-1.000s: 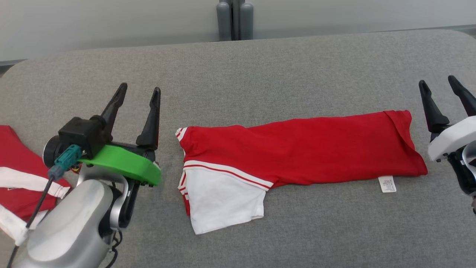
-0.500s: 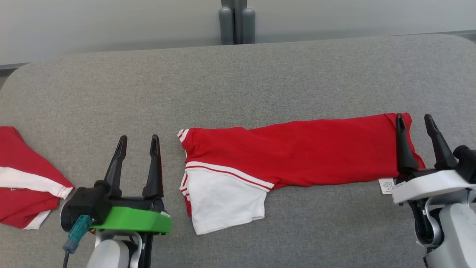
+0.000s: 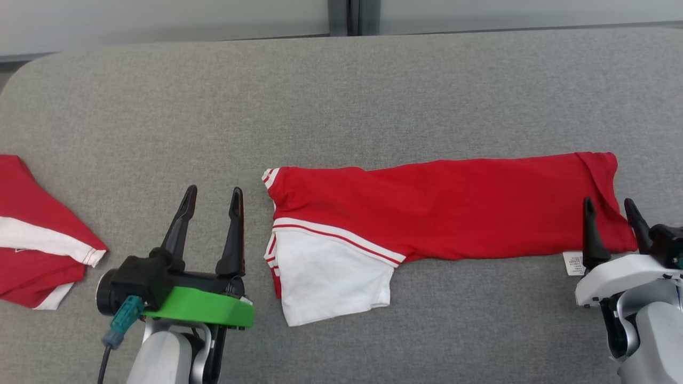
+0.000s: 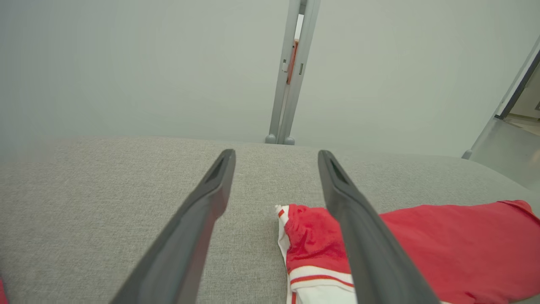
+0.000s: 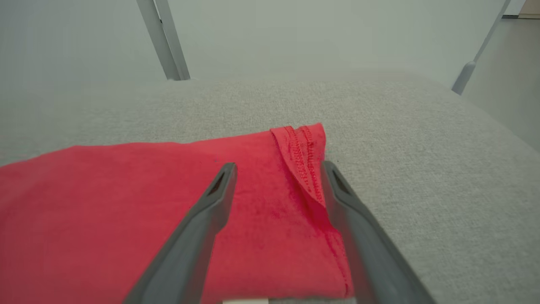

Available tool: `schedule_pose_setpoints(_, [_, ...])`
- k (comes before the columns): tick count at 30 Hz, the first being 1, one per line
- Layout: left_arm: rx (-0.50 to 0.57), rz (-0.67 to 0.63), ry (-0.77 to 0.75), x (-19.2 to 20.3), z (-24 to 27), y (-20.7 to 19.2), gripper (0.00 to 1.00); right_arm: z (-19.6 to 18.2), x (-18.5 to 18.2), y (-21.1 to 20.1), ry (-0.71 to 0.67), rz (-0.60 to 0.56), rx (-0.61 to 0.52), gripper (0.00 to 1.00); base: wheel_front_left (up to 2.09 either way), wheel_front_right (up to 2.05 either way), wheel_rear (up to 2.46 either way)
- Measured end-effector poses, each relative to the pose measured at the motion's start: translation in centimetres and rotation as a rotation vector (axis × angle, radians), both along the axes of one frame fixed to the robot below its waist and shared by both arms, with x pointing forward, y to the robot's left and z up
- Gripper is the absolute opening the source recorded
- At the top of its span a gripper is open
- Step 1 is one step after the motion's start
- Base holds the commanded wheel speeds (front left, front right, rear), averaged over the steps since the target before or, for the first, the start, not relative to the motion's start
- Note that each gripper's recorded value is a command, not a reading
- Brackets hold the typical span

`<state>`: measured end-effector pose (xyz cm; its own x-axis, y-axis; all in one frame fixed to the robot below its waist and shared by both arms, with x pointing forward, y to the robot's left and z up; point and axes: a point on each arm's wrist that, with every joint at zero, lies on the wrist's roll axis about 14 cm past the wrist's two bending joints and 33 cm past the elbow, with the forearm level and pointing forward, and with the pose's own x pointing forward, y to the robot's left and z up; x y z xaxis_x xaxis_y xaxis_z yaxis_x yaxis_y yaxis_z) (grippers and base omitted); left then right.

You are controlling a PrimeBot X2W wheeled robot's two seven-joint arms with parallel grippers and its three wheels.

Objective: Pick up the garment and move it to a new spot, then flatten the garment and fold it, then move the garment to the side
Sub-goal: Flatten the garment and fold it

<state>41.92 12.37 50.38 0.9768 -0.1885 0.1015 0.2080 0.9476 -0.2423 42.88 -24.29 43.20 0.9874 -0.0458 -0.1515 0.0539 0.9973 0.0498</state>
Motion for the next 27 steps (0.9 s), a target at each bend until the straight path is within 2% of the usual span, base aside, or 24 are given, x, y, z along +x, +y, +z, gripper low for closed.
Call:
schedule_pose_setpoints(5, [0.006, 0.007, 0.045, 0.3, -1.6, 0.4, 1.00, -3.3, 1.7, -0.6, 0.108, -0.025, -0.023, 1.00, 0.00, 0.00, 0.00])
schedule_pose_setpoints(15, [0.020, 0.037, 0.070, 0.3, -2.5, 1.7, 1.00, -5.1, 3.3, -2.3, 0.161, -0.099, -0.039, 1.00, 0.00, 0.00, 0.00])
schedule_pose_setpoints(20, [0.027, 0.033, 0.068, 0.2, -2.4, 1.6, 1.00, -6.1, 2.7, -2.6, 0.196, -0.149, 0.005, 1.00, 0.00, 0.00, 0.00])
schedule_pose_setpoints(27, [0.025, 0.017, 0.068, 0.2, -2.4, 1.0, 1.00, -7.2, 2.4, -1.9, 0.237, -0.156, 0.056, 1.00, 0.00, 0.00, 0.00])
